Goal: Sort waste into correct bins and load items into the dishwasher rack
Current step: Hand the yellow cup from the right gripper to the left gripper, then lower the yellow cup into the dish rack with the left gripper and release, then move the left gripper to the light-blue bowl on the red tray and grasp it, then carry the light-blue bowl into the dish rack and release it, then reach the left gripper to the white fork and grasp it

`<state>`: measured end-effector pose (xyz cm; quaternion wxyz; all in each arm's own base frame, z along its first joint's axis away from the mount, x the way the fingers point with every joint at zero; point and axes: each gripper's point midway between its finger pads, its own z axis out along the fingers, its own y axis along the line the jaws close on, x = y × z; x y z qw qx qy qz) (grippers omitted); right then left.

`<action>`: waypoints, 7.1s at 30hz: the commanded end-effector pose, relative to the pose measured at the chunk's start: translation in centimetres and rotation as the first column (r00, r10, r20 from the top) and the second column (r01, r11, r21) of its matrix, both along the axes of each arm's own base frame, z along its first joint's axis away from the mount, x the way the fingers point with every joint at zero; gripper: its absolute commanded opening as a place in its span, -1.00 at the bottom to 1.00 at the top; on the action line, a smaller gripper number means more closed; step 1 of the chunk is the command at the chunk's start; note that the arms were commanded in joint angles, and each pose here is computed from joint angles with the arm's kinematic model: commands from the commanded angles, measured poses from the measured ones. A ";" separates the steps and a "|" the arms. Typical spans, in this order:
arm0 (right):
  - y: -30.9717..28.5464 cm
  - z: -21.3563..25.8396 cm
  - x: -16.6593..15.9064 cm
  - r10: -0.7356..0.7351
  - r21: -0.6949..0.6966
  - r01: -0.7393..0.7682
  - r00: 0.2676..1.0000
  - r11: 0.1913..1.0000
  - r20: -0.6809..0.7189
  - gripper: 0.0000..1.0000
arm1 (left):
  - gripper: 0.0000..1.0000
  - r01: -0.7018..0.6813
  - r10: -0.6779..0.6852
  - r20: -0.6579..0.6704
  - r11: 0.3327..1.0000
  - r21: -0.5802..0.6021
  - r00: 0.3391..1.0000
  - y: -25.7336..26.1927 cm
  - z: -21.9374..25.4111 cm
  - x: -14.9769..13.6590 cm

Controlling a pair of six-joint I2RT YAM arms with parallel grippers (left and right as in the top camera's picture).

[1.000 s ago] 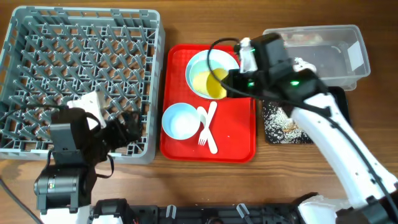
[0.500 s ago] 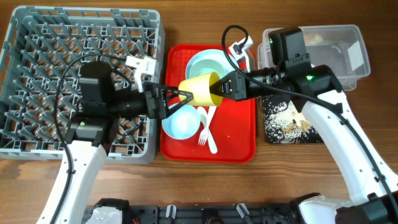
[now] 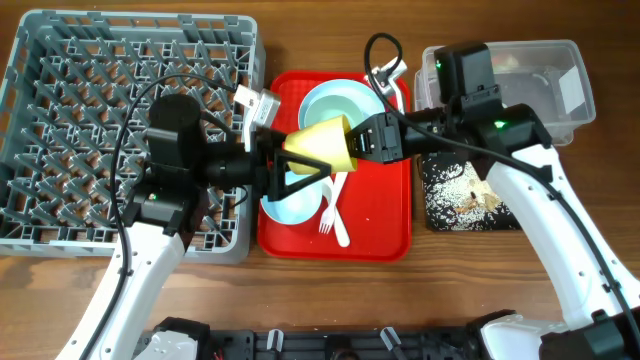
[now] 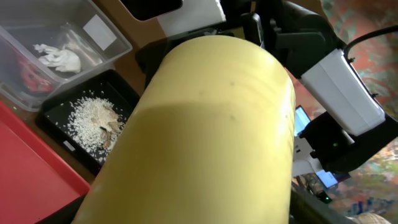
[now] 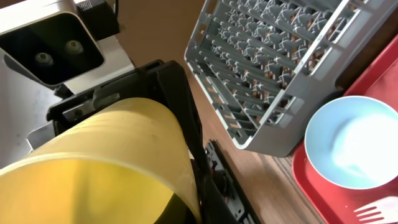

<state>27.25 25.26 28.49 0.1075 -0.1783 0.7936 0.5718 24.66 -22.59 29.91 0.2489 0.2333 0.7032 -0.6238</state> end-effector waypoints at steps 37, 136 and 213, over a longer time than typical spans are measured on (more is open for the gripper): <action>-3.2 -5.0 2.0 -0.200 -0.276 0.181 0.979 0.944 -0.041 -0.35 | -0.40 -0.348 0.351 0.031 0.907 0.237 0.936 4.0 -5.2 5.5; -18.9 -10.5 0.0 -0.567 -0.824 0.400 0.815 0.401 0.120 0.61 | -0.92 -0.389 0.414 0.181 0.501 0.773 0.892 -1.1 -13.0 5.0; -23.0 -10.8 0.0 -0.646 -0.863 0.426 0.745 0.273 0.164 0.80 | 1.00 -0.323 0.646 0.020 0.355 0.877 0.763 4.9 -13.5 5.9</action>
